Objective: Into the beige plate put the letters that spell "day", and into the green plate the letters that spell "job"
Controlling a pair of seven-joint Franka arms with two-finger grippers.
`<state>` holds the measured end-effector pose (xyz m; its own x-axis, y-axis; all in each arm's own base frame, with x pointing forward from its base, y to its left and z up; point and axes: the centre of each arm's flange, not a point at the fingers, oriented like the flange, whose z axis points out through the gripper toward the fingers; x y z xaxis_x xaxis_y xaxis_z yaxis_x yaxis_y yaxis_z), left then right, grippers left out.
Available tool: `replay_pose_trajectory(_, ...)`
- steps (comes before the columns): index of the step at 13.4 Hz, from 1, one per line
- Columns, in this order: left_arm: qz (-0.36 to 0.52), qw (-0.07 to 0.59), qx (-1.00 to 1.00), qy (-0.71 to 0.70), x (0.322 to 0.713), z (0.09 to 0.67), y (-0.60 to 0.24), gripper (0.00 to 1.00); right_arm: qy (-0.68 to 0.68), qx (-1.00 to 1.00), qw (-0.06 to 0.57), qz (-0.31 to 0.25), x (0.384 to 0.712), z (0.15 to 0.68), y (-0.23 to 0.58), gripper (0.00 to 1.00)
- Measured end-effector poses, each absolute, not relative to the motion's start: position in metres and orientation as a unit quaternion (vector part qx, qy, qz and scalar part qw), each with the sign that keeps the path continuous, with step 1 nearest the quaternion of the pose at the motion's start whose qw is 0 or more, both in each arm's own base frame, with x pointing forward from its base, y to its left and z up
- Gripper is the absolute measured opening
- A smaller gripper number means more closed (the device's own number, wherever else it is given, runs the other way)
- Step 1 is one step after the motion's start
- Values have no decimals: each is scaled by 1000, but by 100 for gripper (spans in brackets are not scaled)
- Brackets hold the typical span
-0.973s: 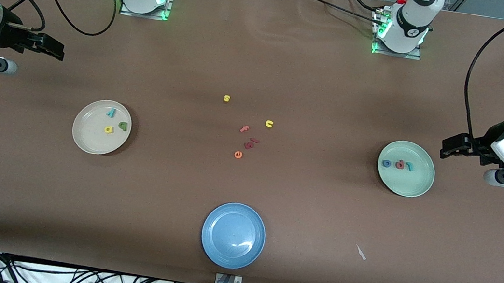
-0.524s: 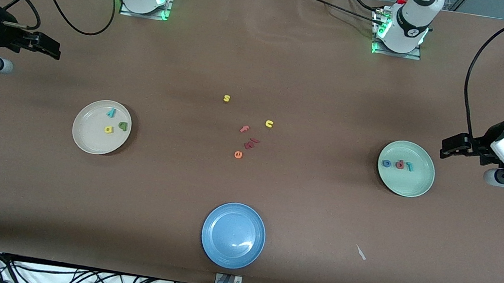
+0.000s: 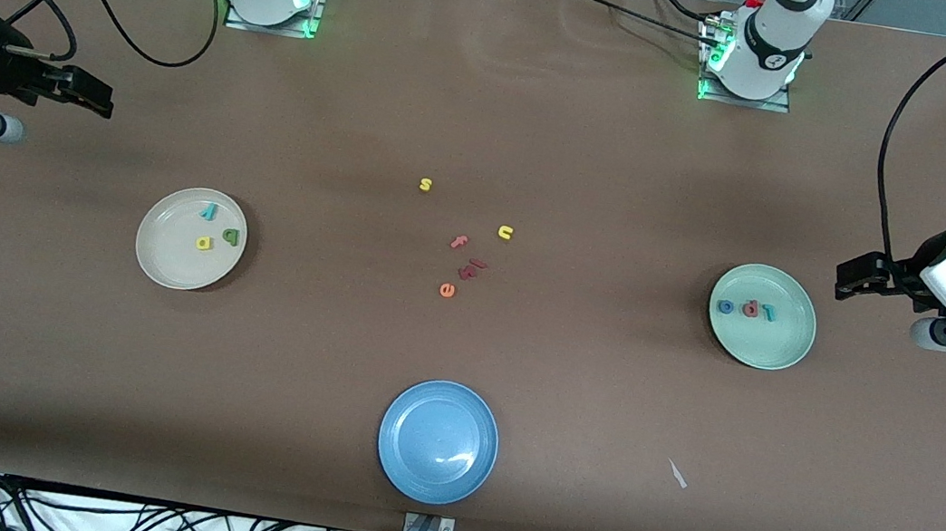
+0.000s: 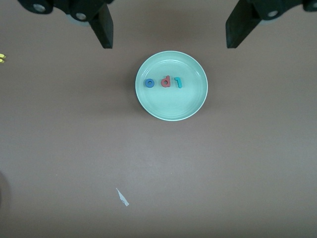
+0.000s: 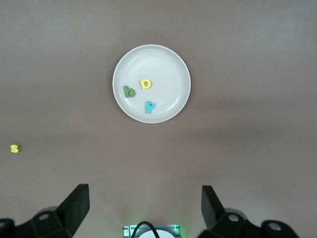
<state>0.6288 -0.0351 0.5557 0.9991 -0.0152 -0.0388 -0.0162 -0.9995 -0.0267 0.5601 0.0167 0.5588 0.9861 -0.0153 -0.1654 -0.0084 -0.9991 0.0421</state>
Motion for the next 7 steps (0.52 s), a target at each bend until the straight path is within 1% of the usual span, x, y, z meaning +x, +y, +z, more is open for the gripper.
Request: replay_pose_trajectory(7, 19, 14, -1000, 6, 629, 556, -33, 100, -6, 997, 21, -79, 561, 559, 17, 100)
